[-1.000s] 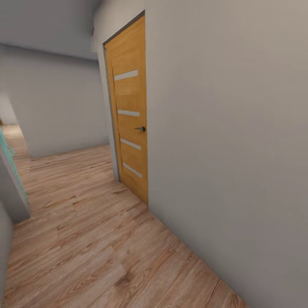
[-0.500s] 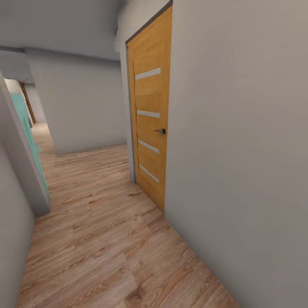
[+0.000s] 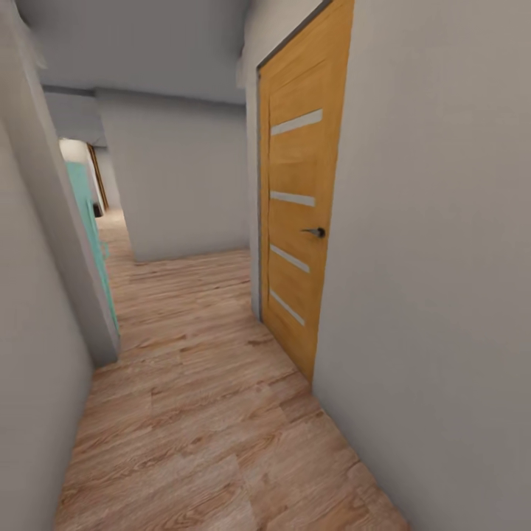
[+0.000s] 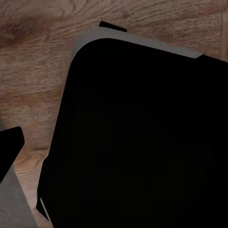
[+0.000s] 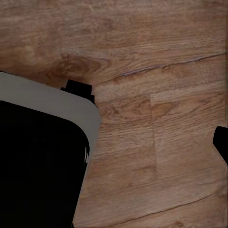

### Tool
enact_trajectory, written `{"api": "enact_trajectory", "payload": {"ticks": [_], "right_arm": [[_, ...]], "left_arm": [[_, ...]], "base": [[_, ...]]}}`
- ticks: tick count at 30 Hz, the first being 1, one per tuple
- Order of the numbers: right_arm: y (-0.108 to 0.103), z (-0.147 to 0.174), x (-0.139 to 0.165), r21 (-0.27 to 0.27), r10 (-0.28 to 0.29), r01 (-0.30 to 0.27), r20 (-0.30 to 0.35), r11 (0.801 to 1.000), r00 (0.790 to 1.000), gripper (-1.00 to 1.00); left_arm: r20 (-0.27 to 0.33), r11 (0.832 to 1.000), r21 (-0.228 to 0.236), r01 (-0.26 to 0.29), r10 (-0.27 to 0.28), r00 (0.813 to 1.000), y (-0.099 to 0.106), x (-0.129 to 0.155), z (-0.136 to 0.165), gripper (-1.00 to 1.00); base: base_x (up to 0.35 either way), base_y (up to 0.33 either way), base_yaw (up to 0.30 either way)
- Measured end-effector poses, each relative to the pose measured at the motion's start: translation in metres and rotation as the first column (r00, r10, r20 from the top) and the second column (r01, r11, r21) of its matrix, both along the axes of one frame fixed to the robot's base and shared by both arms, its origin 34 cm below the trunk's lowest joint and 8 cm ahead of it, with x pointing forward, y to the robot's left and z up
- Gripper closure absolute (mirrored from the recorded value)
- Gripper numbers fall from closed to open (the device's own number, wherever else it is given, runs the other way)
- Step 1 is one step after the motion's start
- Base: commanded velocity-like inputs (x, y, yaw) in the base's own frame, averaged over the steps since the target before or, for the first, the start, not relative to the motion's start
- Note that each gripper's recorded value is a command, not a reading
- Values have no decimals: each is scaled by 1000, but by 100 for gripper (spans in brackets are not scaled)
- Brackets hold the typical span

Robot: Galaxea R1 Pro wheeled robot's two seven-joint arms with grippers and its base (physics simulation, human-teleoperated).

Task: Move the two storage containers from the living room to the garage. In the garage, place one container on the floor and stack the other container on top of it (either order is fine).

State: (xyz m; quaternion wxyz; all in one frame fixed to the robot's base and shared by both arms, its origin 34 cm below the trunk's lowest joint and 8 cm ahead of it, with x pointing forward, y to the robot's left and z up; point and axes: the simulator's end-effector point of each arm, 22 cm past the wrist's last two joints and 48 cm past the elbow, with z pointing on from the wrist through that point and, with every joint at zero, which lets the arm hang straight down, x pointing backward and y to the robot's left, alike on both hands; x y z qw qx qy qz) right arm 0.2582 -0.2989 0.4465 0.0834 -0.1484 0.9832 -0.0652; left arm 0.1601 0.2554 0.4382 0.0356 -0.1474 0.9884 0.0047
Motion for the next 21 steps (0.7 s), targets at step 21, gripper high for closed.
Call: {"api": "enact_trajectory", "payload": {"ticks": [21], "right_arm": [[0, 0, 0, 0, 0, 0, -1, 1000, 1000, -100]], "left_arm": [[-5, 1000, 3, -2, 2, 1000, 0, -1, 0, -100]], "base": [[321, 0, 270]]}}
